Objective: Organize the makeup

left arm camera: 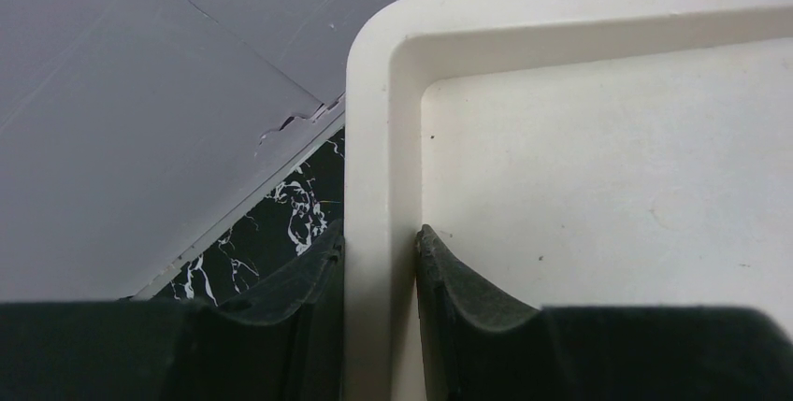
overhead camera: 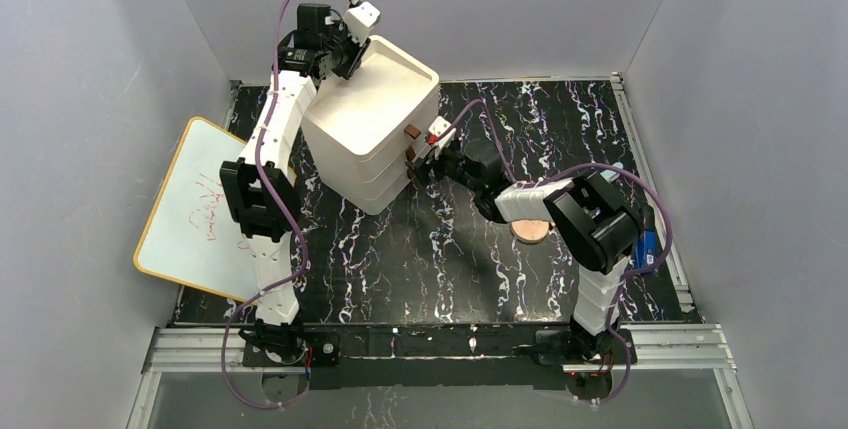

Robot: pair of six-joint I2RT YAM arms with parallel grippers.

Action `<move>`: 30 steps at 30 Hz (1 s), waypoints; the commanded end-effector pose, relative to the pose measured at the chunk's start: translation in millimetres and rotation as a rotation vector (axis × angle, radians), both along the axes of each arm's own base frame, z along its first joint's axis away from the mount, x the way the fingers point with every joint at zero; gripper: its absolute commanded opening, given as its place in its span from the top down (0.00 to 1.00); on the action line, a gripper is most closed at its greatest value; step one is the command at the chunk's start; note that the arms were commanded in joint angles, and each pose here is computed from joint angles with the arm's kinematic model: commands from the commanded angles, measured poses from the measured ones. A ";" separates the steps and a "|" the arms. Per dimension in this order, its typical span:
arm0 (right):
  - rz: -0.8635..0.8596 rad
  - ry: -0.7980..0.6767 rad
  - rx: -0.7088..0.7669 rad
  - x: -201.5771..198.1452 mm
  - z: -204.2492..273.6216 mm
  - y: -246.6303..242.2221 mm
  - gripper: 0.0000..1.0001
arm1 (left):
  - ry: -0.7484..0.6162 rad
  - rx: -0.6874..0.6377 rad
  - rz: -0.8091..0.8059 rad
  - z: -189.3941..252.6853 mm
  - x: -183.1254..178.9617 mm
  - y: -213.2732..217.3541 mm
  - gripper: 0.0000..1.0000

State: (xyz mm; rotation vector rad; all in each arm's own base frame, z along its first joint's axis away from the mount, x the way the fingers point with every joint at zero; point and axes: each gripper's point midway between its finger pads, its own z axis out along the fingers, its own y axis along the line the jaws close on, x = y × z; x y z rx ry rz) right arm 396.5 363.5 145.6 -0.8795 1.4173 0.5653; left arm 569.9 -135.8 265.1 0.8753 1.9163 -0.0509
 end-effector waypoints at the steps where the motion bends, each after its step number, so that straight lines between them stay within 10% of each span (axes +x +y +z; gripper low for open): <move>1: 0.015 -0.072 0.052 11.5 21.7 10.1 0.19 | 0.337 0.026 -0.096 -96.9 -43.0 -22.3 1.00; 16: 0.015 -0.051 0.050 24.2 21.0 17.7 0.54 | 0.336 0.042 -0.085 -98.6 -41.9 -18.6 1.00; 20: 0.003 -0.053 0.043 21.4 19.4 11.6 0.96 | 0.337 0.044 -0.085 -100.2 -41.4 -18.7 1.00; 30: -0.040 -0.030 0.044 3.9 17.7 -11.4 0.99 | 0.338 0.051 -0.076 -102.2 -40.3 -16.9 1.00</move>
